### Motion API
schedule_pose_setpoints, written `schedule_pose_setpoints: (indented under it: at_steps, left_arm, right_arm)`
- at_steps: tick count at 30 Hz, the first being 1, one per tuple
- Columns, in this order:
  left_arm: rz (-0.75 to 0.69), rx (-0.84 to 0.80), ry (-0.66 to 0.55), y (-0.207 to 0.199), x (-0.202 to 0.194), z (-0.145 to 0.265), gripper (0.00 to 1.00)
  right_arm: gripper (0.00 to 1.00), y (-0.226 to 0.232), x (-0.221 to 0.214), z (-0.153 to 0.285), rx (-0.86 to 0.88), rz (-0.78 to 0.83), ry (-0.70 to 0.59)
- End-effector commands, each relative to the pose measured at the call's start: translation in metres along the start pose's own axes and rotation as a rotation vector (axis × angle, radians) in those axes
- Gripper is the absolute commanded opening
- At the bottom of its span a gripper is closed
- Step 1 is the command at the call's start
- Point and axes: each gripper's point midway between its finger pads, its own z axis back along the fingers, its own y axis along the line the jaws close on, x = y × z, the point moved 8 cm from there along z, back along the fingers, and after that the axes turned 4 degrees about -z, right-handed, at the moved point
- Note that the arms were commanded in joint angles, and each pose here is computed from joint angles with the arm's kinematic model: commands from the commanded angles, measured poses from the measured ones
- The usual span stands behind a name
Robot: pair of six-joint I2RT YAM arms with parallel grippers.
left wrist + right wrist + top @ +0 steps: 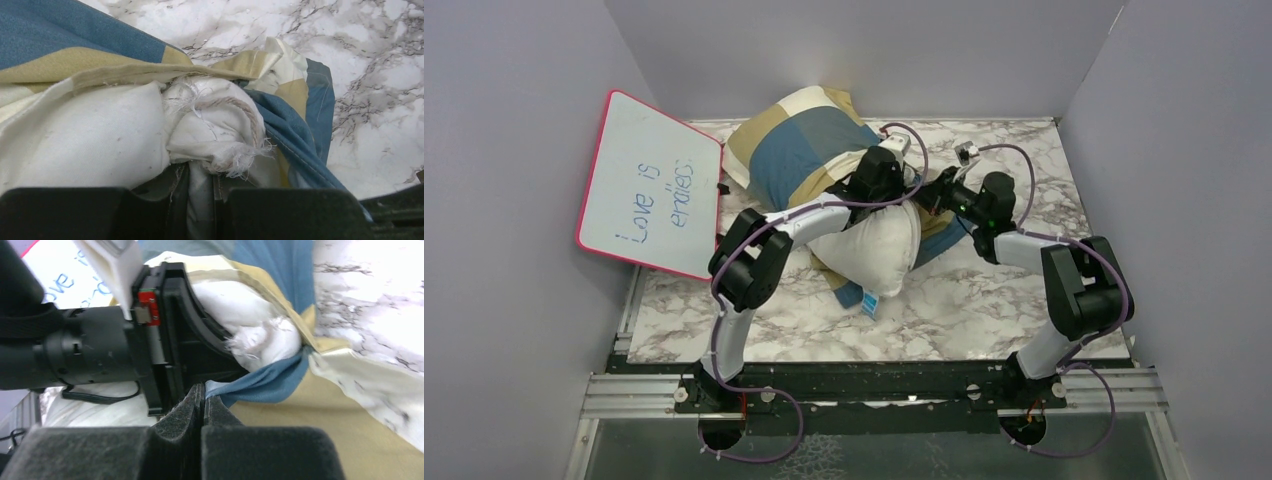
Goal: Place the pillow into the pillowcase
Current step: Stuff the pillow into the pillowcase.
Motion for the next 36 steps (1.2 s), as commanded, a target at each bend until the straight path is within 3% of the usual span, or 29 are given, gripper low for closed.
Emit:
schedule_pose_setpoints:
  at_steps: [1,5,8,14,20,24,31,36]
  left_arm:
    - [0.033,0.112,0.508,0.044,-0.156,-0.015,0.13]
    - [0.100,0.055,0.538,0.036,-0.173,-0.027,0.15]
    - [0.130,-0.003,0.518,0.030,-0.163,-0.029,0.20]
    - [0.239,-0.124,0.373,0.029,-0.089,-0.007,0.28]
    - [0.346,-0.251,0.245,0.022,-0.023,0.030,0.58]
    - [0.356,-0.304,0.138,0.016,0.009,0.054,0.60]
    - [0.248,-0.119,0.156,0.033,0.027,0.069,0.50]
    - [0.204,-0.056,0.112,0.038,0.044,0.091,0.68]
  right_arm:
    - [0.00,0.112,0.112,0.006,0.584,0.484,-0.278]
    - [0.00,0.122,0.077,-0.018,0.723,0.474,-0.096]
    - [0.00,0.113,0.050,-0.031,0.677,0.467,-0.027]
    - [0.00,0.077,0.009,-0.034,0.460,0.390,0.056]
    - [0.00,0.045,-0.023,-0.038,0.246,0.233,0.117]
    - [0.00,0.036,-0.034,-0.041,0.180,0.144,0.119]
    - [0.00,0.032,-0.029,-0.038,0.093,0.131,0.086]
    - [0.00,0.033,-0.023,-0.038,0.073,0.129,0.069]
